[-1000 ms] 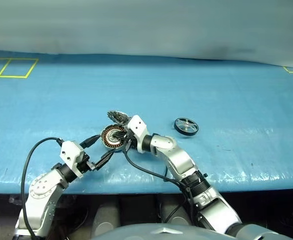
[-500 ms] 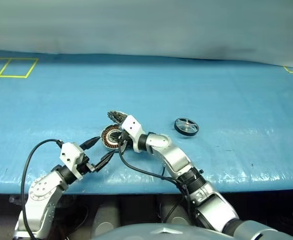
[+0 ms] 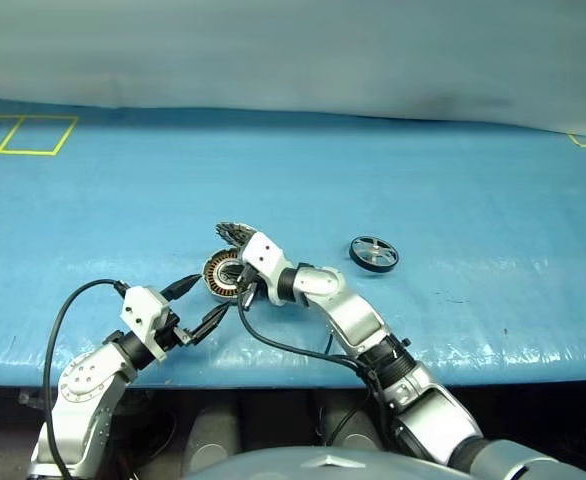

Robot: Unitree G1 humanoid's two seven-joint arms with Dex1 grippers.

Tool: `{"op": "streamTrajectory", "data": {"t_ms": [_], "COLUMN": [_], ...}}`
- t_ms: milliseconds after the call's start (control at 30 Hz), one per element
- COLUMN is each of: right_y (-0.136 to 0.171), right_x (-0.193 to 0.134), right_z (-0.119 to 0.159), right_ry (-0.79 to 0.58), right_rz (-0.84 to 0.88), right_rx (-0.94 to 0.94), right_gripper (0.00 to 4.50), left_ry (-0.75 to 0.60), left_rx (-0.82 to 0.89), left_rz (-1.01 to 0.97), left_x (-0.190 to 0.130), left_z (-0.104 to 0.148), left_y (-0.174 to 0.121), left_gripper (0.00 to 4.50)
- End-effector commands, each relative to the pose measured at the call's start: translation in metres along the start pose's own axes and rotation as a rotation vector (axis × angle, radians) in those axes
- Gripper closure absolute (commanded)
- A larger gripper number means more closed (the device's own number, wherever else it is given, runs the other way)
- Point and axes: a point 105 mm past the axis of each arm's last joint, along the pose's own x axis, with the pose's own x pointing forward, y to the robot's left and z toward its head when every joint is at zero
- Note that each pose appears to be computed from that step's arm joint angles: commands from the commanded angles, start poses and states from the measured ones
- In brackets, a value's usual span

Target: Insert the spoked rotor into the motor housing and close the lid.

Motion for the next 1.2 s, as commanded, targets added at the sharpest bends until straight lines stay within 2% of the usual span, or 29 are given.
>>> {"op": "streamTrajectory", "data": {"t_ms": [33, 267, 433, 633, 900, 1200], "right_y": [0.001, 0.003, 0.000, -0.021, -0.010, 0.004], "right_x": [-0.010, -0.029, -0.058, -0.086, -0.079, -0.066], "right_z": [0.036, 0.046, 0.022, -0.002, -0.015, -0.054], "right_ry": [-0.133, -0.168, -0.089, -0.040, 0.022, 0.141], "right_rz": [0.007, 0.003, -0.034, -0.223, -0.191, -0.160], "right_rx": [0.009, 0.008, -0.020, 0.065, 0.049, 0.128], "right_gripper": [4.45, 4.45, 4.45, 4.45, 4.45, 4.45], "left_ry": [-0.036, -0.032, -0.027, -0.009, 0.014, 0.027], "left_rx": [0.027, 0.032, 0.039, 0.050, 0.083, 0.094], "left_rz": [-0.025, -0.046, -0.073, -0.079, -0.082, -0.079], "left_x": [0.003, 0.007, 0.008, 0.009, 0.007, 0.004], "left_z": [0.011, 0.012, 0.014, 0.015, 0.020, 0.022], "left_y": [-0.004, -0.004, -0.006, 0.002, 0.014, 0.016], "left_gripper": [0.46, 0.46, 0.46, 0.46, 0.46, 0.46]}}
